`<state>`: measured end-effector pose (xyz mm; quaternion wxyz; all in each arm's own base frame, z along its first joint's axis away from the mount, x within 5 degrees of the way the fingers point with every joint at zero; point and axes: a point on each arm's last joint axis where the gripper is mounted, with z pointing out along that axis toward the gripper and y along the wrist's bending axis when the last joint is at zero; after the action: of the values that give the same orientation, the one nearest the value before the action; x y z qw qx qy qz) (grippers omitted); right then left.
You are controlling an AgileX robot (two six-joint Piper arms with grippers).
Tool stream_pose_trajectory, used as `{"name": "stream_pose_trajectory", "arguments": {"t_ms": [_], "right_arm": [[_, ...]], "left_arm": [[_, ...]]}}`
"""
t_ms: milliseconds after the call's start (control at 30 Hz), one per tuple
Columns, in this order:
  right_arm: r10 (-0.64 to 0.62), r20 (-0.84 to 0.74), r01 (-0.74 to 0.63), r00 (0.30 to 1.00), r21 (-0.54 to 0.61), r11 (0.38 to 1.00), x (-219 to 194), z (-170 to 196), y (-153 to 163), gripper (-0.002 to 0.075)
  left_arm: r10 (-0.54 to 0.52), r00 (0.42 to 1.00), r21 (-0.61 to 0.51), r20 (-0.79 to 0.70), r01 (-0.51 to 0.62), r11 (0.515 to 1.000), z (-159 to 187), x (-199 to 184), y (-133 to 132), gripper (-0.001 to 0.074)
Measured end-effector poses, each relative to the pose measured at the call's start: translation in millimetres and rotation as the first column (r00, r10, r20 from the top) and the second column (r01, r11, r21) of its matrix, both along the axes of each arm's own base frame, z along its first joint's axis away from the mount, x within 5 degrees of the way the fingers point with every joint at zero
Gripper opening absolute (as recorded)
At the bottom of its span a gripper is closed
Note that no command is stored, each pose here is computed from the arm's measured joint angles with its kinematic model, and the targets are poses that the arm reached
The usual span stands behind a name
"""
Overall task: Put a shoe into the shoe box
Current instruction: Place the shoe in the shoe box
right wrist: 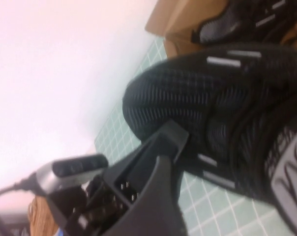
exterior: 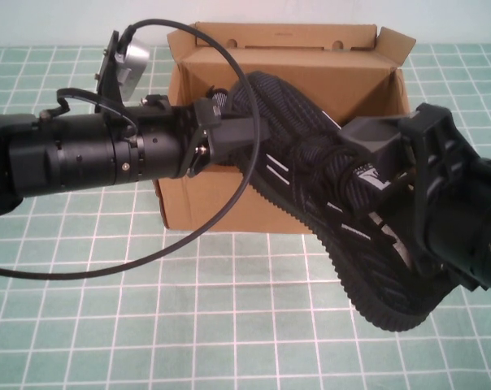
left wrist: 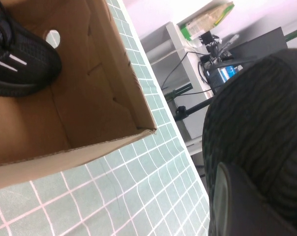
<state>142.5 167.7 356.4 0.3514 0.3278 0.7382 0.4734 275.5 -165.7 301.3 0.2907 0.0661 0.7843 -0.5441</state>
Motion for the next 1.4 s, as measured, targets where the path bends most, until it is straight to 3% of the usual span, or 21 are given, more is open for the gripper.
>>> {"name": "stream_pose_trajectory", "arguments": {"t_ms": [567, 967, 1167, 1267, 1333, 1400], "right_arm": [[-0.064, 0.111, 0.059, 0.992, 0.048, 0.997, 5.6, 9.0, -2.7, 0.0616], [-0.029, 0.07, 0.03, 0.997, -0.011, 1.0, 15.1, -11.8, 20.1, 0.0616], [-0.018, 0.123, 0.022, 0.992, -0.031, 0.999, 20.4, -15.3, 28.6, 0.0614], [-0.01, 0.16, 0.015, 0.987, -0.032, 0.999, 21.2, -13.1, 30.2, 0.0563], [-0.011, 0.164, 0.015, 0.986, -0.024, 1.0, 21.2, -12.5, 30.3, 0.0484], [-0.012, 0.163, 0.015, 0.987, -0.021, 1.0, 21.3, -12.6, 30.5, 0.0347]], "left_arm": [[-0.004, 1.0, -0.014, -0.008, 0.004, 1.0, 0.8, -0.5, -0.4, 0.0143], [0.001, 1.0, -0.001, -0.005, -0.001, 1.0, -0.1, 0.0, 0.0, 0.0143], [0.001, 1.0, -0.001, -0.005, -0.001, 1.0, -0.1, 0.0, 0.0, 0.0143], [0.001, 1.0, -0.001, -0.005, -0.001, 1.0, -0.1, 0.0, 0.0, 0.0143], [0.003, 1.0, -0.004, -0.006, -0.003, 1.0, 0.2, 0.1, 0.0, 0.0142], [0.006, 1.0, -0.012, -0.008, -0.007, 1.0, 0.7, 0.4, 0.0, 0.0141]]}}
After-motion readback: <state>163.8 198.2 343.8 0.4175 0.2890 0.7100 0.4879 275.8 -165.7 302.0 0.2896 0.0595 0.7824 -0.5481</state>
